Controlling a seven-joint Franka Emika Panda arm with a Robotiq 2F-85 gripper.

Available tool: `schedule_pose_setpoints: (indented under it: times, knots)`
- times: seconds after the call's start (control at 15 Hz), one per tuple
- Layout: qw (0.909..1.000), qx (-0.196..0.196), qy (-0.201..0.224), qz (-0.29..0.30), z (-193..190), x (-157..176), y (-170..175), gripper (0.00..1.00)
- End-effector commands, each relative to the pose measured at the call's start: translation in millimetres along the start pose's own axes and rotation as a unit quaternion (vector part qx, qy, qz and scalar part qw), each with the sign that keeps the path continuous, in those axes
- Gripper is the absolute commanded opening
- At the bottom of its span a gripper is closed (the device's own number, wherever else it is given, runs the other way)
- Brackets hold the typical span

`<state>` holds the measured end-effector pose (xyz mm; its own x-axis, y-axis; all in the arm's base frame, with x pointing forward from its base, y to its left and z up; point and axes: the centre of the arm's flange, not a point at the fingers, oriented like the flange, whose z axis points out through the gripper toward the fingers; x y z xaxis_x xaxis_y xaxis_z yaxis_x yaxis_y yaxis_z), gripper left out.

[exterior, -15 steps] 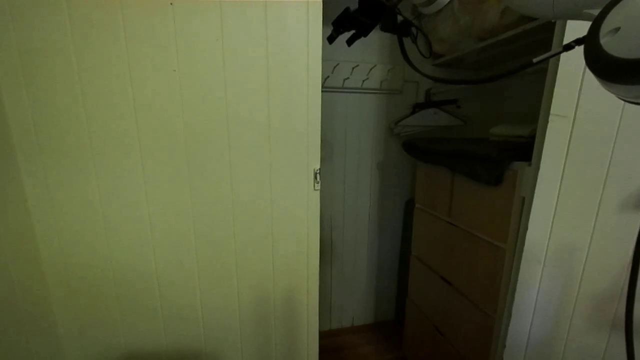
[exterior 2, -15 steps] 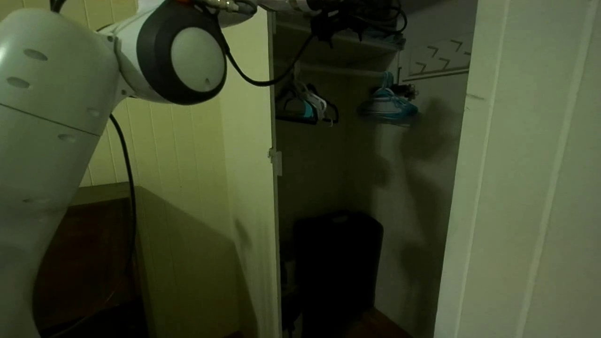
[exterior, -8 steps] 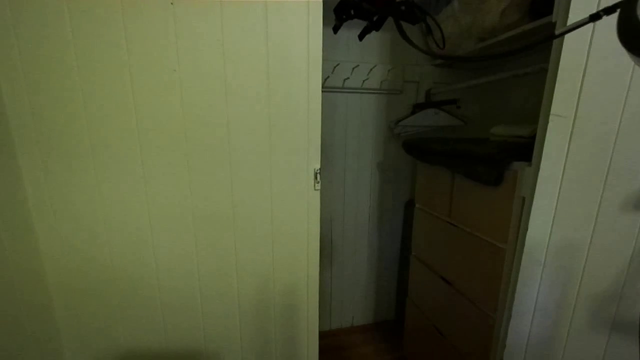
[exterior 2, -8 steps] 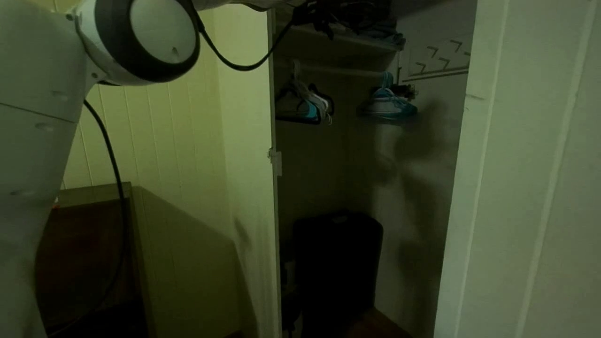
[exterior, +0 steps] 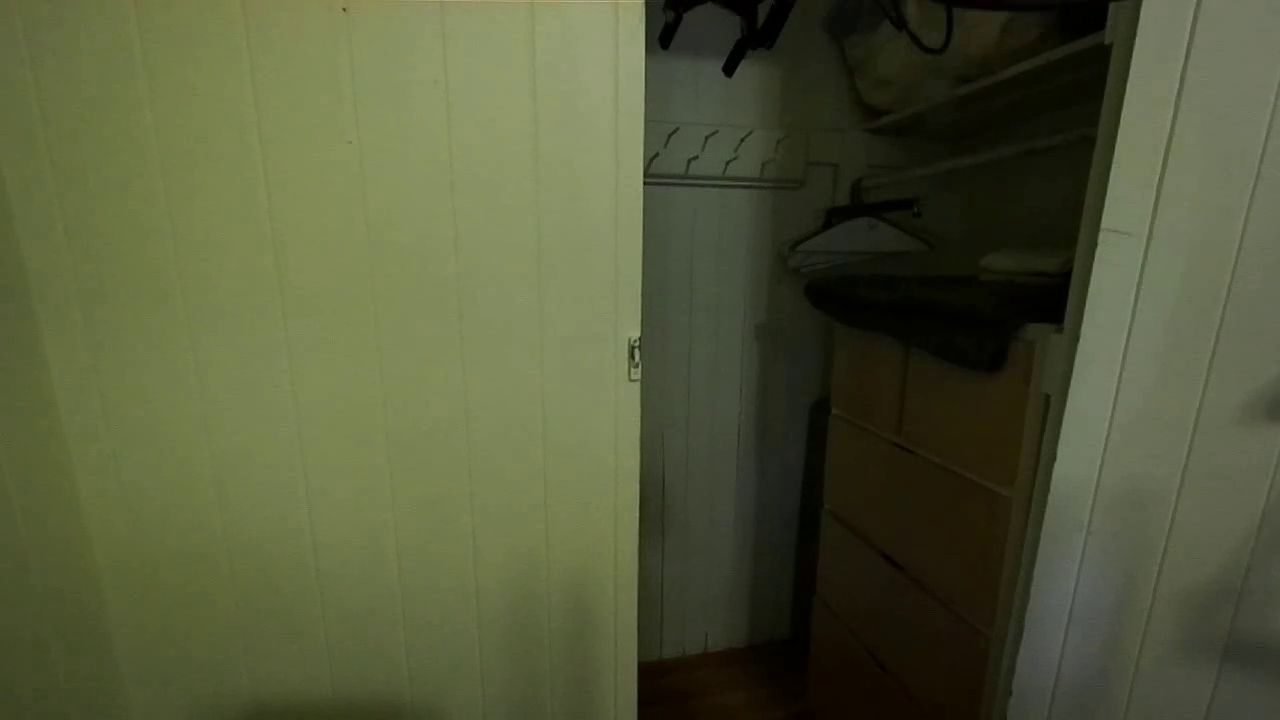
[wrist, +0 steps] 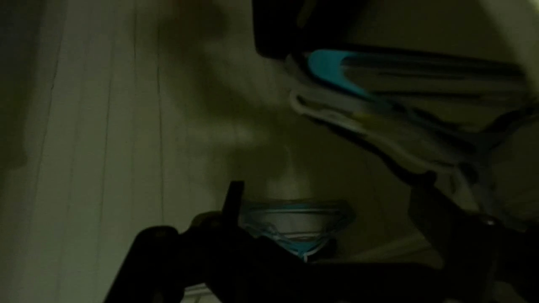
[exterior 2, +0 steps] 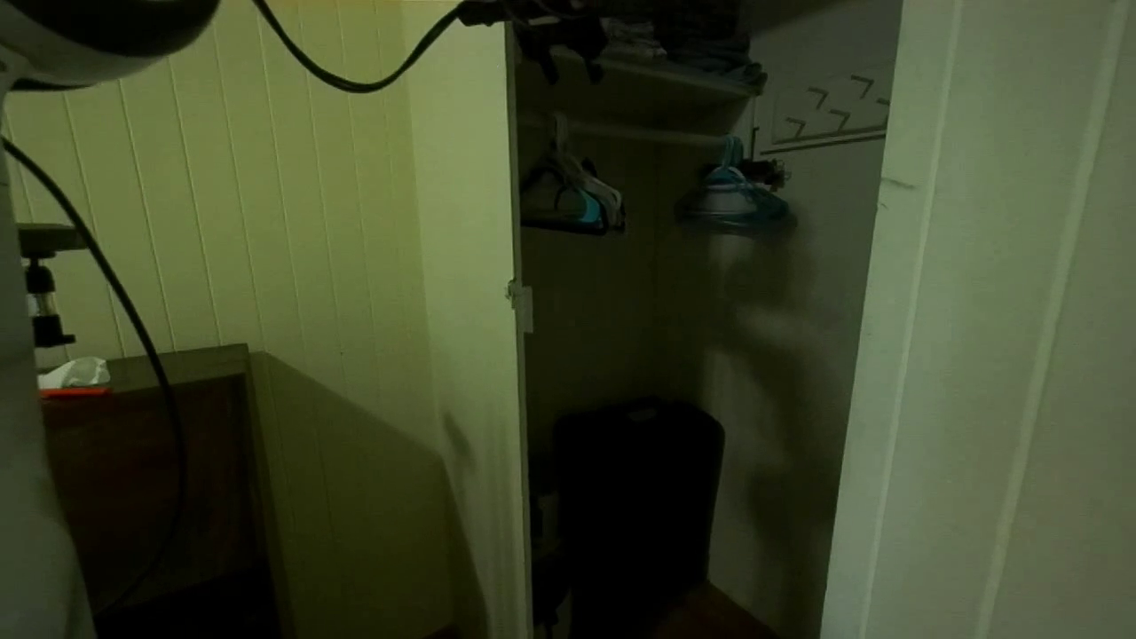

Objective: Take out one black hanger from the closet then hang it back on the rail.

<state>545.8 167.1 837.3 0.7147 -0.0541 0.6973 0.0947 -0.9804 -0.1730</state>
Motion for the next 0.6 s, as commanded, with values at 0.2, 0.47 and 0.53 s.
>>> schedule_pose_setpoints:
  times: [0.2,0.47,0.53]
  knots:
    - [0.9831,0.107,-0.143,0.042,-59,-121,-26,1.00]
    - [0.9854,0.108,-0.129,0.027,-58,-88,-40,1.00]
    - [0.9855,0.107,-0.129,0.028,-57,-87,-39,1.00]
